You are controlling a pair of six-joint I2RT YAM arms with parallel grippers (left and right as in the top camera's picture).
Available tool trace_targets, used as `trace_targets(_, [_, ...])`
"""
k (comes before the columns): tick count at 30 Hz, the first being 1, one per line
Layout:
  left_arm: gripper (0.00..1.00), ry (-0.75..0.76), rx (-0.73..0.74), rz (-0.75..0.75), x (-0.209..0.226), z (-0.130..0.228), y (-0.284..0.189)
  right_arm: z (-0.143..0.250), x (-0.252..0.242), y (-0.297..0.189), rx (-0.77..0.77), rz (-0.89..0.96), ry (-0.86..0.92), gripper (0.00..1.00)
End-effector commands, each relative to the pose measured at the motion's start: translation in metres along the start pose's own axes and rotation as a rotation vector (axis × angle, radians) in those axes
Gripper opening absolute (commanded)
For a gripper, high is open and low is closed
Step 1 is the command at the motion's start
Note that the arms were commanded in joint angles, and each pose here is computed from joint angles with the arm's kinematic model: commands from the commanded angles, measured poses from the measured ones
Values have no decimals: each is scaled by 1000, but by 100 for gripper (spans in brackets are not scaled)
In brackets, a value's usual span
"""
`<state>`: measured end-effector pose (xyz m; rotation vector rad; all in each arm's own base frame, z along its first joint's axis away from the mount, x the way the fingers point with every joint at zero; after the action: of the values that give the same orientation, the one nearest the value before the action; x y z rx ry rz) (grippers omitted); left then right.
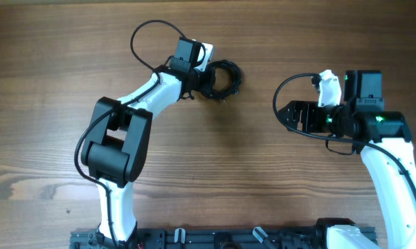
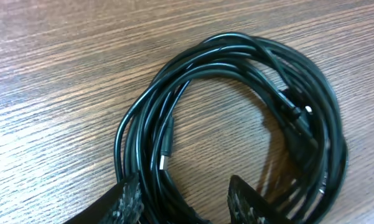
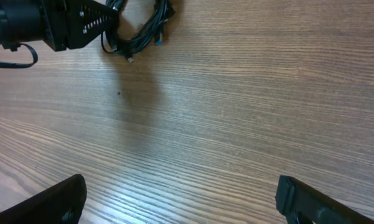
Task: Untangle cables
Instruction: 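Grasp the coiled black cable with the left gripper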
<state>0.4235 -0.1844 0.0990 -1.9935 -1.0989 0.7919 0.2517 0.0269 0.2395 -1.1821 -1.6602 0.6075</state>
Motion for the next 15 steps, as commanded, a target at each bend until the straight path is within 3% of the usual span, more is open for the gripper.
trace_targets(1, [51,1,40,-11,5,10,21,-3,7,-10,-29,-29,-10,100])
trace_targets(4, [46,2,41,-10,5,11,25,-3,7,-10,-29,-29,-10,100])
trace_targets(5, [36,3,35,-11,5,11,25,-4,7,-10,-30,-29,-10,100])
trace_targets(6, [14,2,30,-10,5,10,25,-4,7,-10,-30,-29,-10,100])
trace_targets(7, [4,1,30,-10,5,10,25,-3,7,-10,-29,-29,-10,100])
trace_targets(9, [4,1,31,-10,5,10,25,-4,7,-10,-30,-28,-12,100])
trace_targets(11, [12,3,22,-10,4,7,23,-4,7,-10,-30,-28,-13,100])
trace_targets(15, [9,11,-18,-9,2,-6,12,-4,7,-10,-31,-25,-13,100])
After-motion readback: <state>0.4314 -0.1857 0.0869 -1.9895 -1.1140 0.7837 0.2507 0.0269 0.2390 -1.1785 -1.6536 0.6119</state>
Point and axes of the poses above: each gripper's point midway between its finger pads, its own y axis out along the fingers, its own x axis along the line the jaws close on, z = x × y, the point moved 10 cm from there along -y, back along the fingers, and after that the axes turned 5 degrees about y, right-handed, at the moved point
